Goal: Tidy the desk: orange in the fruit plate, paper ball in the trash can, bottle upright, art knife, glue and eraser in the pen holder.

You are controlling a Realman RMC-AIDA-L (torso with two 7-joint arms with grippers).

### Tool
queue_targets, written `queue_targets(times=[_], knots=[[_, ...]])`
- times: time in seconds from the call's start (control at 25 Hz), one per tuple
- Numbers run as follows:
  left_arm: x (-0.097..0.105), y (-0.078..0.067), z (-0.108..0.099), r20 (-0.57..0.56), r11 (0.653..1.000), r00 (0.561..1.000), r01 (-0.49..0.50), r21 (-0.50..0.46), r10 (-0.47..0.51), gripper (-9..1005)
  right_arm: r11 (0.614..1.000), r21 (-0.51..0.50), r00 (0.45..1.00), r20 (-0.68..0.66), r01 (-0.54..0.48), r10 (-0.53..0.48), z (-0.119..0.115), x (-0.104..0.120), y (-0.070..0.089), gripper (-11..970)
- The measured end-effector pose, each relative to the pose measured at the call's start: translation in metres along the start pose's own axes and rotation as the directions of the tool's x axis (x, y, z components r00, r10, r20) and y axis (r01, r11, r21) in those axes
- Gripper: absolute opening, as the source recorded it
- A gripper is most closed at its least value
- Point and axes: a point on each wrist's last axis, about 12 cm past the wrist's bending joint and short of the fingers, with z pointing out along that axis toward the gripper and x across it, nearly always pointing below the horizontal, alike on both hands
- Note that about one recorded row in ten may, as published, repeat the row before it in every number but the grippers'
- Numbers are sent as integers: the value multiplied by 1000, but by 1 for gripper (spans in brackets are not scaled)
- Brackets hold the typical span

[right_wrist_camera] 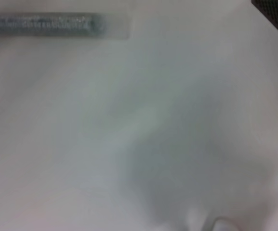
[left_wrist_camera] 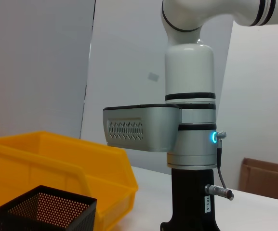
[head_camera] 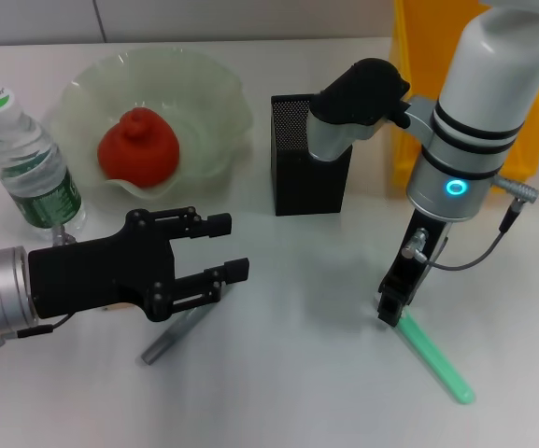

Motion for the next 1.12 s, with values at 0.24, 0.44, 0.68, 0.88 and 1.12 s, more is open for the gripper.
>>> queue_targets(times=[0.24, 0.44, 0.68, 0.88, 1.12], knots=[[0, 0, 0, 0, 1000, 1000, 1, 0, -1, 568, 1000, 1, 1000, -3, 0, 0, 1, 1, 0, 349], [0, 0, 0, 0, 1000, 1000, 2, -1, -2, 568, 1000, 1, 1000, -2, 0, 0, 1, 1, 0, 349], [1, -1, -1, 0, 1000, 1000, 3, -1, -3, 568, 1000, 2, 1000, -2, 0, 0, 1, 1, 0, 334], [1, -1, -1, 1, 1000, 1000, 3, 0, -3, 568, 1000, 4, 1000, 3, 3, -3, 0, 0, 0, 273], [1, -1, -1, 0, 1000, 1000, 3, -1, -3, 568, 1000, 3, 1000, 2, 7, -7, 1, 1, 0, 224]])
